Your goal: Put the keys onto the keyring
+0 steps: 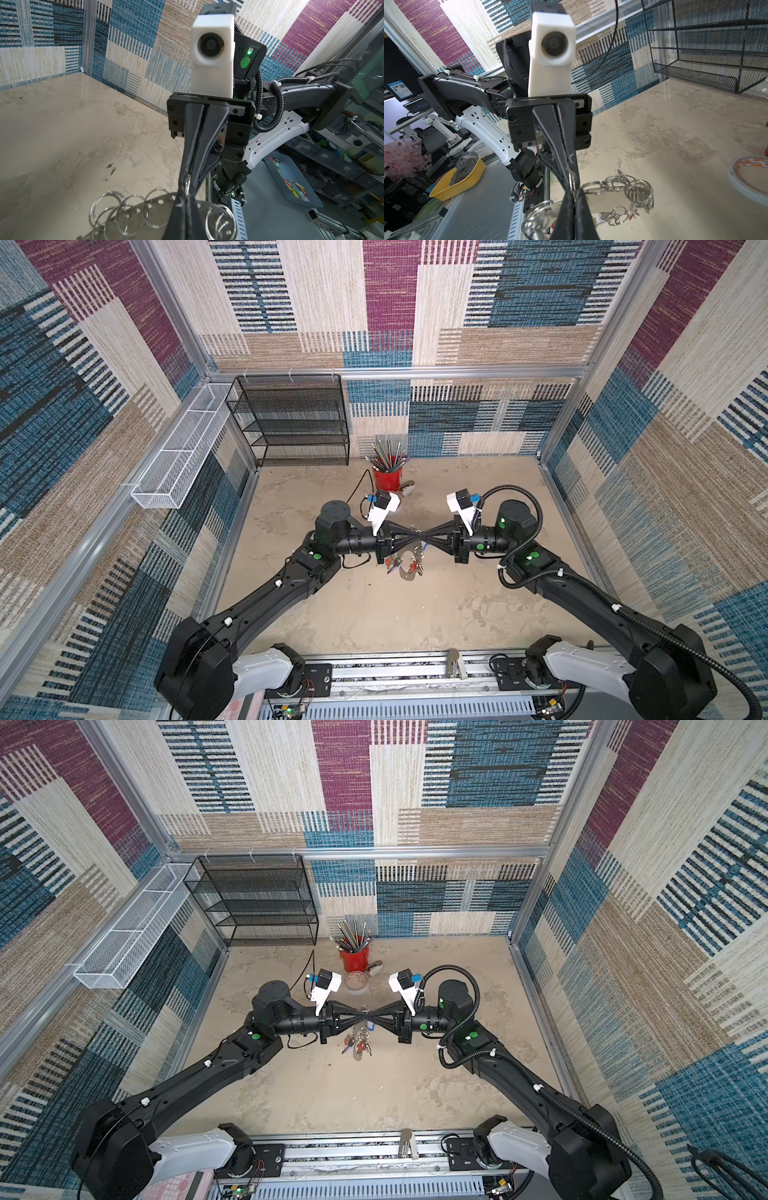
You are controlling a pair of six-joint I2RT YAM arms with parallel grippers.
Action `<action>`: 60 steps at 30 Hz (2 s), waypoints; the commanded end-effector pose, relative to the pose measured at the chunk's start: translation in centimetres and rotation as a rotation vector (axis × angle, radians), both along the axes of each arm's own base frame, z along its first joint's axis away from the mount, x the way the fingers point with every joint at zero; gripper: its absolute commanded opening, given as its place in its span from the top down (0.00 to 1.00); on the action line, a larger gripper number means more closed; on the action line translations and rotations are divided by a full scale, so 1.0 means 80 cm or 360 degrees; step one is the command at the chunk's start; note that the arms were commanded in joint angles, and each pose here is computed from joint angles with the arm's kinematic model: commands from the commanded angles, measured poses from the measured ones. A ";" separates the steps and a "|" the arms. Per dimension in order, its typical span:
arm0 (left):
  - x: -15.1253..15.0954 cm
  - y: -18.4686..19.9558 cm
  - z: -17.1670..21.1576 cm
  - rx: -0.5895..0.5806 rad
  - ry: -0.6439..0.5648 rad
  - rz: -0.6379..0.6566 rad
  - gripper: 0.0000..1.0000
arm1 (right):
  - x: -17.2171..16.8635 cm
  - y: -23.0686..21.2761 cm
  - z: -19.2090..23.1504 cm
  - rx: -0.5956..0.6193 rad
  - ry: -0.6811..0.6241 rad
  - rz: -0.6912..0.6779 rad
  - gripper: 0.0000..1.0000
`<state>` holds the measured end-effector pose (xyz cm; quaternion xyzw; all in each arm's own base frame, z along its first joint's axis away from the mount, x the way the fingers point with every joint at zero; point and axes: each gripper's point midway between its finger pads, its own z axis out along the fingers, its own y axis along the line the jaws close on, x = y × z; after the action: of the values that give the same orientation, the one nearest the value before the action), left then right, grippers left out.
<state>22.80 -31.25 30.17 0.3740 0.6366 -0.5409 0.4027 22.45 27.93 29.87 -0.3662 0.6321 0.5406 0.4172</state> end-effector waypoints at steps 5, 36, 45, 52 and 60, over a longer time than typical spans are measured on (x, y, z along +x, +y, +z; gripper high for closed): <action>-0.027 -0.003 0.003 0.0066 -0.0022 -0.0184 0.90 | 0.007 0.001 0.000 -0.0017 -0.0064 -0.0051 1.00; -0.012 0.003 0.021 0.0041 -0.0033 -0.0038 1.00 | 0.004 -0.003 -0.008 -0.0069 -0.0032 -0.0078 0.73; -0.011 0.008 0.036 -0.0090 -0.0058 0.0025 1.00 | 0.001 0.001 -0.010 -0.0055 -0.0007 -0.0015 0.88; -0.001 0.014 0.049 -0.0208 -0.0080 0.0136 1.00 | -0.001 0.003 -0.014 -0.0057 0.0017 0.0006 0.95; 0.000 0.017 0.064 -0.0347 -0.0112 0.0162 1.00 | 0.000 0.006 -0.021 -0.0062 0.0052 0.0025 0.95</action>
<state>22.89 -30.22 30.68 0.3145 0.6472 -0.5503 0.4236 22.55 28.28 29.45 -0.3753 0.6310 0.5354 0.4175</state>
